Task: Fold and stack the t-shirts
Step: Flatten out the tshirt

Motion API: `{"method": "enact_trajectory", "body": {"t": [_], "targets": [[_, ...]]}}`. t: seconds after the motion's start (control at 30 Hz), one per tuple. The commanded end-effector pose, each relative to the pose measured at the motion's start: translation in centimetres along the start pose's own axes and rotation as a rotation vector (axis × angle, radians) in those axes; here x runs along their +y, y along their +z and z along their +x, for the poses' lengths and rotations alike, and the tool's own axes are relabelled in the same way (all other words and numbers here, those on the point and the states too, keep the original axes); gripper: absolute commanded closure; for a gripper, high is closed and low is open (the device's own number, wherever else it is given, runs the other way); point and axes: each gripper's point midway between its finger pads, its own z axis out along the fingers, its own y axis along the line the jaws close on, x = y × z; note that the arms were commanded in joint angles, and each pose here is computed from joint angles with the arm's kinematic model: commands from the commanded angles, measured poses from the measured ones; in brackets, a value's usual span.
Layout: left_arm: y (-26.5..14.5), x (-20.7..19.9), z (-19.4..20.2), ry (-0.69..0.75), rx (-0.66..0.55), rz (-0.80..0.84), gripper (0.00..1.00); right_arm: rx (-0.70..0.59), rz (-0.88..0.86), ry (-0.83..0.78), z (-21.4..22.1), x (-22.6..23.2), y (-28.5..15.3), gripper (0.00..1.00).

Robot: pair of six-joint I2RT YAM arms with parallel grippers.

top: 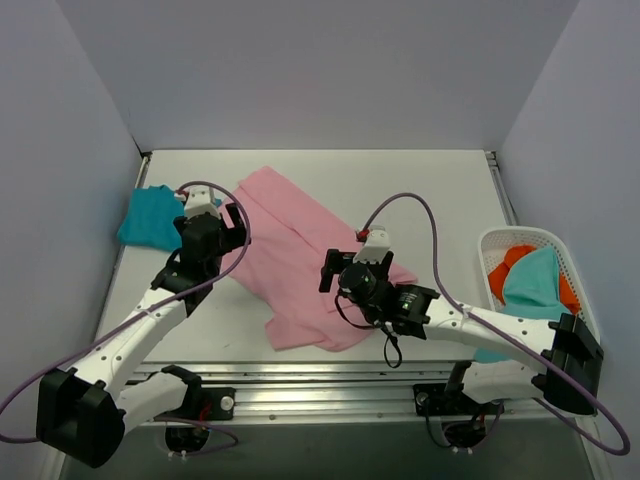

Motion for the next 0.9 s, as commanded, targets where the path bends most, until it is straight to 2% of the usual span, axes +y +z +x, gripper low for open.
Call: {"method": "enact_trajectory", "body": {"t": [0.0,0.07,0.17,0.2,0.23,0.3,0.33,0.4,0.5,0.67,0.77,0.87], "targets": [[-1.1,0.4,-2.2,-0.02,-0.04,-0.036,0.06,-0.065,0.07,0.057,-2.5,-0.1,-1.0,0.07],[-1.6,1.1,-2.7,-0.021,-0.039,-0.072,0.06,-0.006,0.048,0.043,-1.6,0.8,-1.5,0.07],[-2.0,2.0,-2.9,-0.025,-0.046,-0.116,0.06,0.089,-0.084,0.114,1.2,4.4,-3.0,0.07],[-2.1,2.1,-2.8,-0.027,-0.048,-0.117,0.06,0.178,-0.154,0.121,4.1,5.4,-3.6,0.08],[-2.2,2.3,-2.4,-0.026,-0.045,-0.12,0.06,0.199,-0.284,0.189,5.1,8.7,-4.8,0.08],[-2.3,2.5,-2.2,-0.036,-0.047,-0.117,0.06,0.322,-0.374,0.179,9.8,10.6,-5.8,0.09],[-2.4,2.5,-2.1,-0.037,-0.047,-0.117,0.06,0.359,-0.372,0.172,11.2,11.1,-6.3,0.09],[-2.6,2.8,-1.8,-0.04,-0.045,-0.118,0.06,0.418,-0.337,0.06,15.5,11.4,-7.6,0.08],[-2.8,2.7,-1.8,-0.048,-0.049,-0.108,0.06,0.42,-0.268,-0.044,19.2,11.2,-8.5,0.06],[-3.0,2.6,-1.9,-0.049,-0.045,-0.104,0.06,0.527,-0.267,-0.039,24.8,11.9,-7.9,0.07],[-3.3,2.9,-2.0,-0.05,-0.049,-0.109,0.06,0.543,-0.257,-0.041,26.3,12.2,-7.4,0.07],[-3.7,2.9,-2.5,-0.06,-0.067,-0.103,0.06,0.504,-0.226,-0.039,25.6,11.8,-6.8,0.07]]}}
